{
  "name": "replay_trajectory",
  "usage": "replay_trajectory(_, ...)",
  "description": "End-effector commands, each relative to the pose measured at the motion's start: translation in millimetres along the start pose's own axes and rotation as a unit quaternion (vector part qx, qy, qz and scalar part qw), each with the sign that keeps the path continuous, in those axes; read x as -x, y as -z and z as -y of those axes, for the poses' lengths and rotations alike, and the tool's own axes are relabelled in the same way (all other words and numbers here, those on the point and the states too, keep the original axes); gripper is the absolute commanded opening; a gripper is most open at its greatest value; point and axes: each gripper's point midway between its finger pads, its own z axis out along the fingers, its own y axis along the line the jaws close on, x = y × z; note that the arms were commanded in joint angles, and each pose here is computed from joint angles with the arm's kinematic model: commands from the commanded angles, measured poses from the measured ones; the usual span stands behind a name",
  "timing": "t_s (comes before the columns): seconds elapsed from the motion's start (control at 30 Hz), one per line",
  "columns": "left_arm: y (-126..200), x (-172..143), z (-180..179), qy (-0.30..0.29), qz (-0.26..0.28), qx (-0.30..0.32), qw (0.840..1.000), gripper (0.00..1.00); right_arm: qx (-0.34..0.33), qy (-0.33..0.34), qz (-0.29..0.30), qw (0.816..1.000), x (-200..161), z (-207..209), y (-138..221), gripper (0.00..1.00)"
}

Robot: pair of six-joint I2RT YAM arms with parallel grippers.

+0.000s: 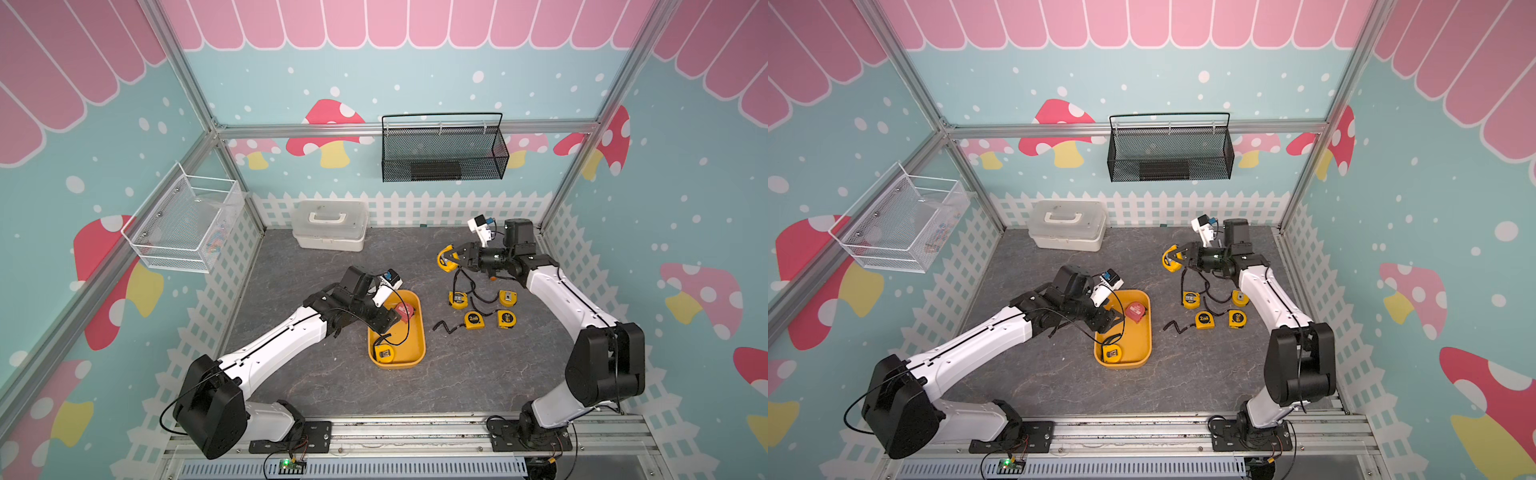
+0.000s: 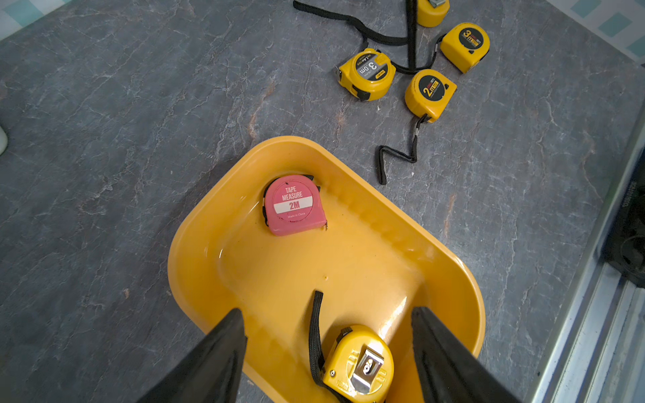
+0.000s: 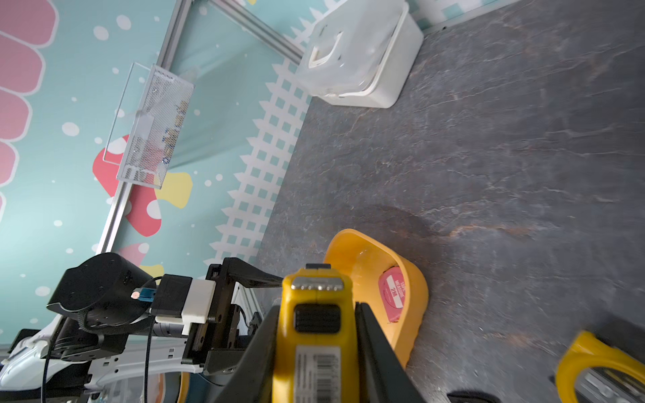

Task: Take the tape measure out of the storage box
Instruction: Place the tape measure at the center of the board.

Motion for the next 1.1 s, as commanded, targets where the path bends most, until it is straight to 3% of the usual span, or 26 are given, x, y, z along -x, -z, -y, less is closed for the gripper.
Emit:
replay_trajectory(0.0,0.7,12.8,2.9,-0.005,0.017,-0.013,1.000,0.76,-0.030,-0.011,0.007,0.999,-10.3,22.5,21.4,0.31)
replay_trajectory(0.23,-7.8,13.5,4.2,-0.007,0.016,-0.024,1.000,0.76,-0.102,-0.071,0.042,0.991,-27.2,84.0,64.6,0.30)
replay_trajectory(0.47,-16.3,16.5,11.9,-0.013,0.021,-0.054,0.998,0.76,-0.170,-0.144,0.074,0.972,-56.7,140.2,100.5,0.29)
replay_trajectory(1.07,-28.9,23.5,17.7,-0.018,0.020,-0.084,0.996,0.76,-0.286,-0.251,0.126,0.916,-120.1,215.2,158.5,0.29)
